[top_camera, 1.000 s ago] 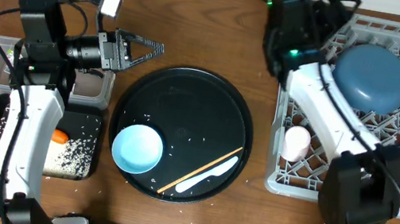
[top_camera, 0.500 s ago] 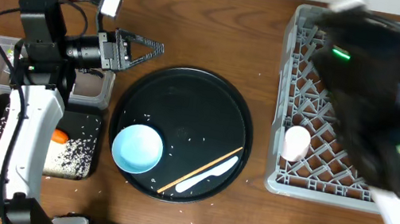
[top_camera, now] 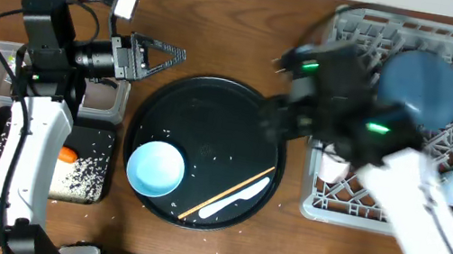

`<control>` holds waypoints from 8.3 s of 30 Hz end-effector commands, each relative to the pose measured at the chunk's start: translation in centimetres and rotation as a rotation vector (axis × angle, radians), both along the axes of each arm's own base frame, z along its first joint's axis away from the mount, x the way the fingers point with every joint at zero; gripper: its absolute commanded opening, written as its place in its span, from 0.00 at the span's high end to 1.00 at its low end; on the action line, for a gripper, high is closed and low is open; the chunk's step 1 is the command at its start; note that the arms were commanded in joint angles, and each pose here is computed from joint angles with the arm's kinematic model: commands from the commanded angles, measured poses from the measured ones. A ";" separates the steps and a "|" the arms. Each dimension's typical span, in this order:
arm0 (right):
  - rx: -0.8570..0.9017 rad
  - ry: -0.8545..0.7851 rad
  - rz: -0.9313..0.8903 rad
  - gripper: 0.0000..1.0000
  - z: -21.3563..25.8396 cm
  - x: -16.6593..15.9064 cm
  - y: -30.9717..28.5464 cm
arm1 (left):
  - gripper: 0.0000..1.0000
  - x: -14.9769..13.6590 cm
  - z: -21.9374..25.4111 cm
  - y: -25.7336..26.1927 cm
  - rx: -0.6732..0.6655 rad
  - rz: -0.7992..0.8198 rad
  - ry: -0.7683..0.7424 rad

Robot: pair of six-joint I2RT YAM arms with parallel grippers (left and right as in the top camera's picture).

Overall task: Sort waste into correct bins and load items into the dishwasher rack
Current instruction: 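Move right gripper left to the light-blue bowl on the tray, then grasp the light-blue bowl rim with the right gripper, then lift the bowl and carry it right into the rack, then lower the bowl into the rack and open the right gripper, then move right gripper left to the white plastic knife on the tray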

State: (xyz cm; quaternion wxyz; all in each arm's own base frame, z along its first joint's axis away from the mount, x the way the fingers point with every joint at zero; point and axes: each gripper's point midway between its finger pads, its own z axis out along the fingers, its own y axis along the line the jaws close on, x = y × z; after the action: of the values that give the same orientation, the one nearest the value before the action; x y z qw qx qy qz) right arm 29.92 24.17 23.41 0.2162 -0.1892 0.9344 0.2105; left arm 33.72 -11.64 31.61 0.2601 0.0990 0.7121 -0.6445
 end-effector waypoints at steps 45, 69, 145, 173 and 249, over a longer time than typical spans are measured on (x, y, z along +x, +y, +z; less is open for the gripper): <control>-0.359 -0.253 -0.194 0.99 -4.1 1.8 -0.8 | 0.02 -0.1 0.0 0.1 0.000 -0.007 -0.017; 0.138 0.070 -0.104 0.70 0.3 -1.0 -6.5 | 0.02 -0.1 0.0 0.1 0.000 -0.007 -0.017; -1.529 -0.247 -1.346 0.99 6.4 4.4 -54.1 | 0.02 -0.1 0.0 0.1 0.000 -0.007 -0.017; -1.605 -0.041 -1.061 0.99 -7.4 9.9 -53.2 | 0.02 -0.1 0.0 0.1 0.000 -0.007 -0.017; -0.362 0.351 -0.961 0.75 -18.5 -6.4 -0.7 | 0.02 -0.1 0.0 0.1 0.000 -0.007 -0.017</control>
State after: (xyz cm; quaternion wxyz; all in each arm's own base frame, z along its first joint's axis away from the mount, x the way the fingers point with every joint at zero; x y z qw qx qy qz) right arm 23.83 24.20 5.51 0.0851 0.2257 0.9699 -0.0330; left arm 33.71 -11.64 31.56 0.2596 0.0985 0.7122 -0.6447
